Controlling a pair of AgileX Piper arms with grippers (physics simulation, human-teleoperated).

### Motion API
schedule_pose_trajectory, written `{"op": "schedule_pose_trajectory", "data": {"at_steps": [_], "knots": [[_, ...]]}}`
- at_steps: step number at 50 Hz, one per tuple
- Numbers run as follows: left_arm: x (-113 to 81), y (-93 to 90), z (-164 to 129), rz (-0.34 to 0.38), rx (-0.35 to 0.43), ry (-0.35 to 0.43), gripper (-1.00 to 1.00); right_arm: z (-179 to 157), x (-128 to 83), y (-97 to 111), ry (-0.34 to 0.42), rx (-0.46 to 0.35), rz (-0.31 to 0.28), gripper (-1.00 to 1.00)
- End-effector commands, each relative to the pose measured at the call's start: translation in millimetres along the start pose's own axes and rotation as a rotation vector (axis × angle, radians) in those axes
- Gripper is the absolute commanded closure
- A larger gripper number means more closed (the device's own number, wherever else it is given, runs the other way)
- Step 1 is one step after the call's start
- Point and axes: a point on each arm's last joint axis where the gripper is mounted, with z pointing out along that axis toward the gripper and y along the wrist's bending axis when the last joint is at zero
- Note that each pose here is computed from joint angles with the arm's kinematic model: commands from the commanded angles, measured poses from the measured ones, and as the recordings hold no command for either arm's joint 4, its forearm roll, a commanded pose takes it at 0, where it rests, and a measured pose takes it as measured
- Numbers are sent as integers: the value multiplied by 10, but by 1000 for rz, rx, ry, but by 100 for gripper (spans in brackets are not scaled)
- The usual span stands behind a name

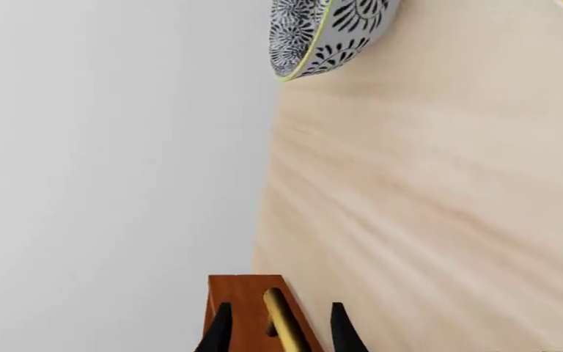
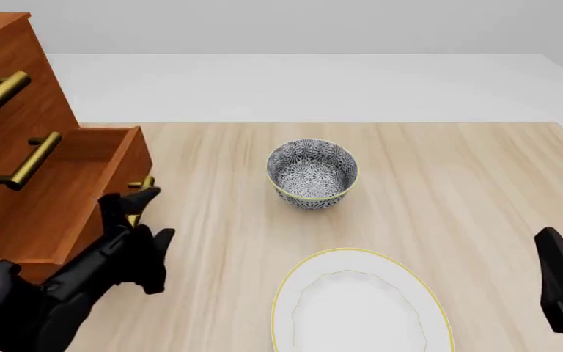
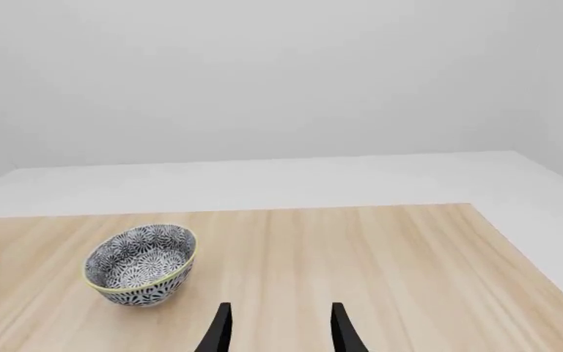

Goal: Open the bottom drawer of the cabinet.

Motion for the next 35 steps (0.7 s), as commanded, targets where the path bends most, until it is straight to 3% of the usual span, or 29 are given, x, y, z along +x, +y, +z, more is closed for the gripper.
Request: {"op": "schedule_pose_trajectory", "data": {"at_steps": [1,6,10,16,23,35], "knots": [[-242,176,-235,-32,-18,-96,-100,-1,-2,1,-1,-1,0,-100],[-353,392,-368,-77,-30,-131,-100,1,-2,1,0,-1,1,-100],[-477,683,-514,-167,-29,-163,-100,1,-1,1,0,-2,0,-100],[-553,890,-638,-218,-17,-178,-100,0,1,2,1,-3,0,-100],[-644,1232,-775,-358,17,-175,-100,-1,3,3,2,-5,0,-100],[-692,1829,-1004,-693,67,-98,-100,-1,2,4,1,-7,3,-100]]}}
